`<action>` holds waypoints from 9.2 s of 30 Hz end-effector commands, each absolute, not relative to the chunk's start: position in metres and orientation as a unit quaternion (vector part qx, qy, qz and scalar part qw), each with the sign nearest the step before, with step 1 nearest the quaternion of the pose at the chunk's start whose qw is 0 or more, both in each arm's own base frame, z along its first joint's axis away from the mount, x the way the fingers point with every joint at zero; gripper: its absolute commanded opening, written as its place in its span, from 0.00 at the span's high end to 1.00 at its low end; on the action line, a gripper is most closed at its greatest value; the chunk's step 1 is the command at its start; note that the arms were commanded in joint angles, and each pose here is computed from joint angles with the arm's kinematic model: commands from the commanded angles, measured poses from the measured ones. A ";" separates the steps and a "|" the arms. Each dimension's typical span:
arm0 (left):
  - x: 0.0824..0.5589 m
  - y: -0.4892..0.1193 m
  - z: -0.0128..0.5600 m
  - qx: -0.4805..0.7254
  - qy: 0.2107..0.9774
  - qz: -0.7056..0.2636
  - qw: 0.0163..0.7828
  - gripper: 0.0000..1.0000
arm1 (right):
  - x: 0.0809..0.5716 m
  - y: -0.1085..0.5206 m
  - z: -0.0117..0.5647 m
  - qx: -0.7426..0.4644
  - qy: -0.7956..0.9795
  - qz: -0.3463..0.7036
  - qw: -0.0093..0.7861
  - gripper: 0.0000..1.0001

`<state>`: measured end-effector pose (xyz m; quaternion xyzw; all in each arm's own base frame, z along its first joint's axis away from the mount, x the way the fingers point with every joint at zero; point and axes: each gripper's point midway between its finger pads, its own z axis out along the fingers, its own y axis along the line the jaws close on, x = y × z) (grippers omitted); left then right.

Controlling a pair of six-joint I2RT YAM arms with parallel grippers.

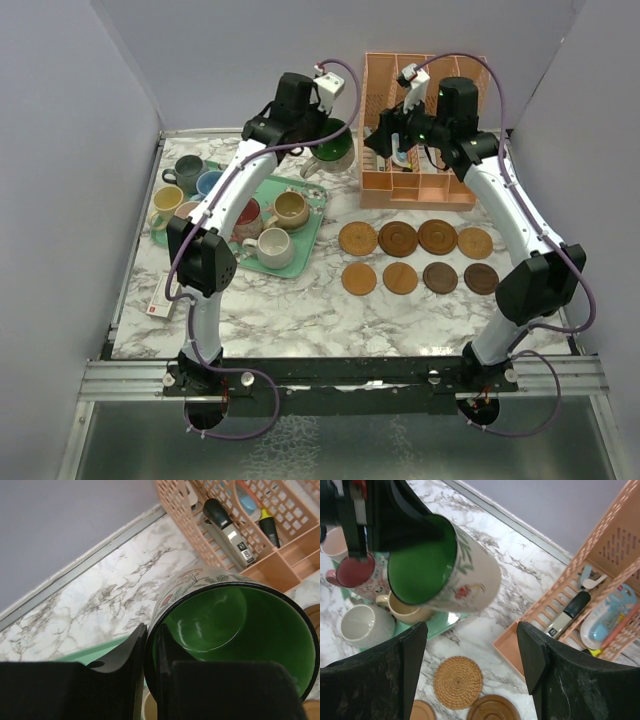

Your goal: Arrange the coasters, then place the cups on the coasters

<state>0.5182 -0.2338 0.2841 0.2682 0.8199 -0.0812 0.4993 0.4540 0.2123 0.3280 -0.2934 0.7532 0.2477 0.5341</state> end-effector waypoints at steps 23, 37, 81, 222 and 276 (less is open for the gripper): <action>0.486 -0.293 0.371 0.129 0.748 -0.072 0.647 1.00 | 0.467 0.222 0.274 -0.175 0.816 0.257 0.487 0.38; 0.467 -0.311 0.360 0.091 0.751 -0.040 0.653 1.00 | 0.485 0.204 0.243 -0.143 0.844 0.198 0.478 0.70; 0.392 -0.331 0.325 0.336 0.732 -0.212 0.553 0.46 | 0.435 0.071 0.266 -0.121 0.858 0.093 0.491 0.99; 0.371 -0.320 0.261 0.447 0.734 -0.185 0.476 0.19 | 0.416 -0.140 0.115 -0.192 0.920 0.016 0.341 0.99; 0.367 -0.312 0.269 0.451 0.729 -0.172 0.486 0.19 | 0.420 -0.131 0.168 -0.200 0.906 0.026 0.372 0.59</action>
